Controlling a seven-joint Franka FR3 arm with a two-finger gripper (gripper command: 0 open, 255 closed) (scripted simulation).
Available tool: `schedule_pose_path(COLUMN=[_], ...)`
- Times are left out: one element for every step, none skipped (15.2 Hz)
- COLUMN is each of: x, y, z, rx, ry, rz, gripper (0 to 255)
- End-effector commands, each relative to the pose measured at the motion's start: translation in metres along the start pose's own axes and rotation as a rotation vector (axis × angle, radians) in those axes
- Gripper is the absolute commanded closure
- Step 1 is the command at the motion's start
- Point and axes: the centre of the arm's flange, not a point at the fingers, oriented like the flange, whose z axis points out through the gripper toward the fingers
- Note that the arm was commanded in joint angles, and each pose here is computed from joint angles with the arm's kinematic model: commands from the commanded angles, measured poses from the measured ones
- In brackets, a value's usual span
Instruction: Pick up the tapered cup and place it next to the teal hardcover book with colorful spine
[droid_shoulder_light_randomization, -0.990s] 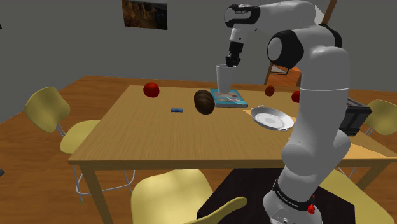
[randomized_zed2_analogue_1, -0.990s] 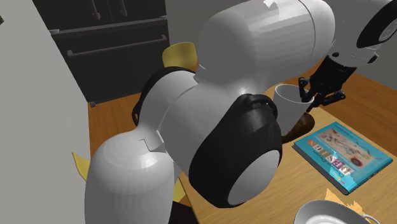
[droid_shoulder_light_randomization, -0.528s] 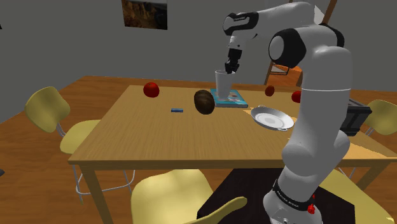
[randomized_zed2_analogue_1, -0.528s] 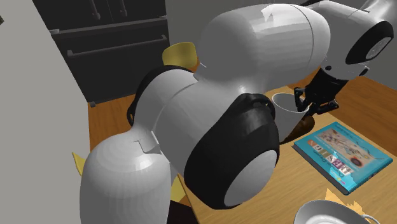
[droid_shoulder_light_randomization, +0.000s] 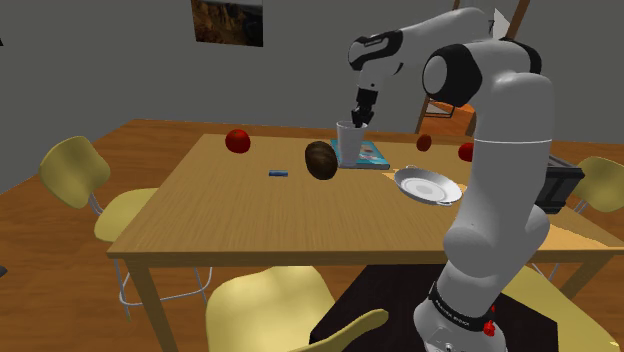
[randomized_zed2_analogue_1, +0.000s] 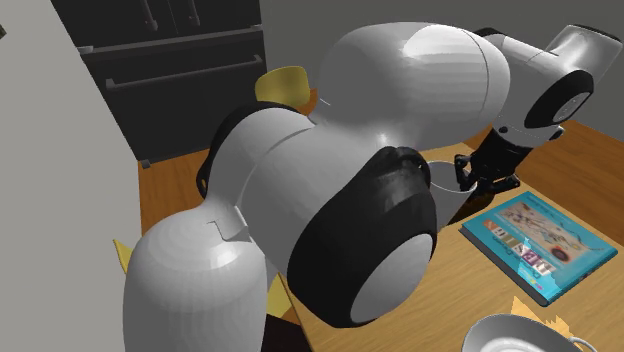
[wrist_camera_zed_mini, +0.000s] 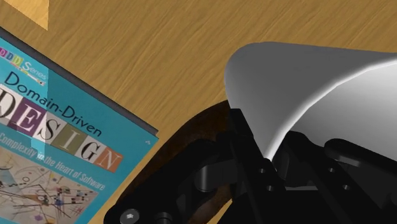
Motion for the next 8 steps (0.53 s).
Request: schedule_pose_path(x=[0.001, 0.001, 0.002, 0.002, 0.002, 0.002, 0.003, 0.003], y=[0.001, 0.002, 0.003, 0.003, 0.004, 0.005, 0.006, 0.007], z=[0.009, 0.015, 0.020, 0.025, 0.030, 0.035, 0.041, 0.046], rx=[0.000, 0.000, 0.000, 0.000, 0.000, 0.000, 0.000, 0.000], ry=[0.001, 0.001, 0.001, 0.001, 0.001, 0.001, 0.001, 0.001], rz=[0.000, 0.000, 0.000, 0.000, 0.000, 0.000, 0.000, 0.000], gripper=[255, 255, 255, 255, 255, 255, 255, 255])
